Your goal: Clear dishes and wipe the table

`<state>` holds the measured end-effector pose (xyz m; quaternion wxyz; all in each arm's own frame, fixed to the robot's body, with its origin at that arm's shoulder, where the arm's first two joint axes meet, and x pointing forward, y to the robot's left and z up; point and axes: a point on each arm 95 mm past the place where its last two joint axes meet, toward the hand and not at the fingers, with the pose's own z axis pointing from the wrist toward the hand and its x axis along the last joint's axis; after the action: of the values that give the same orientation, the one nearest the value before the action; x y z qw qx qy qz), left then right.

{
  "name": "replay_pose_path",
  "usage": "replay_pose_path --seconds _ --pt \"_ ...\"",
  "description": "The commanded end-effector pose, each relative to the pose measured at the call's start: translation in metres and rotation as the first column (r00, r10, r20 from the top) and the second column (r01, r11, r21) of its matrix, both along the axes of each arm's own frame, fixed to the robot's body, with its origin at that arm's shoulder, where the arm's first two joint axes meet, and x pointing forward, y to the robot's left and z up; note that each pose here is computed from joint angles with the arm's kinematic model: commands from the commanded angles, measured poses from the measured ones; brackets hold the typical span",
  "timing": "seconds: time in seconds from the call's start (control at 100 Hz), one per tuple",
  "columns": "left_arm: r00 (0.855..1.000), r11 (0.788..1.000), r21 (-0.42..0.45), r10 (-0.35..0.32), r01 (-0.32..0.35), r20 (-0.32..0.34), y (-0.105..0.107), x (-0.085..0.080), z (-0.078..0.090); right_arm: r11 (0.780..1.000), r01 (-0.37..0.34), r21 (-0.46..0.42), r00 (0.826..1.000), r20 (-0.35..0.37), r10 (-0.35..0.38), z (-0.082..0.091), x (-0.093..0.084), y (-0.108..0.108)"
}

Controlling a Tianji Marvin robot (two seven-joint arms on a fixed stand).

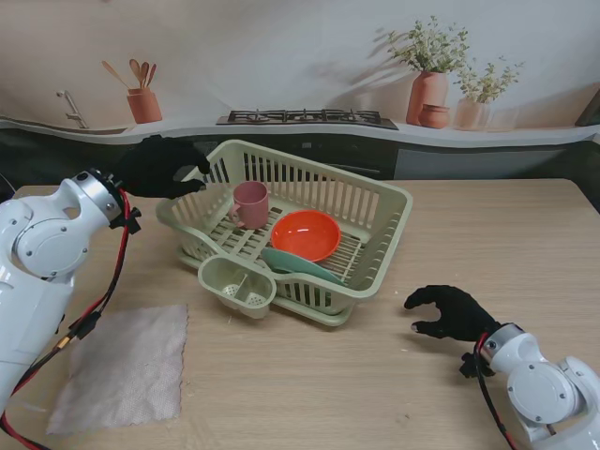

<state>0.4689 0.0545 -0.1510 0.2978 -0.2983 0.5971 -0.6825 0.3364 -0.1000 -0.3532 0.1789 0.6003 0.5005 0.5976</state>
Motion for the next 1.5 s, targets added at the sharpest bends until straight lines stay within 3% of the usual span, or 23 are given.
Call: replay_pose_path --seconds 0.0,0.45,0.85,1.49 --pt "1.0 1.0 0.016 0.002 -0.002 -0.006 0.005 -0.006 -0.006 1.0 -0.011 -0.004 1.0 -0.026 0.011 -0.004 -0.003 0.003" --pt "0.996 0.999 -0.006 0.046 -0.046 0.082 0.039 -0.05 -0.024 1.0 -0.013 -0.014 0.999 -0.046 0.012 -0.006 -0.004 0.004" --pt "0.983 0.996 -0.029 0.092 -0.089 0.159 0.066 -0.091 -0.041 1.0 -0.005 -0.017 0.999 -0.032 0.005 -0.004 -0.005 0.003" --pt "0.961 0.984 -0.033 0.175 -0.172 0.213 0.088 -0.138 -0.074 1.0 -0.001 -0.01 1.0 0.03 0.001 0.009 -0.003 -0.006"
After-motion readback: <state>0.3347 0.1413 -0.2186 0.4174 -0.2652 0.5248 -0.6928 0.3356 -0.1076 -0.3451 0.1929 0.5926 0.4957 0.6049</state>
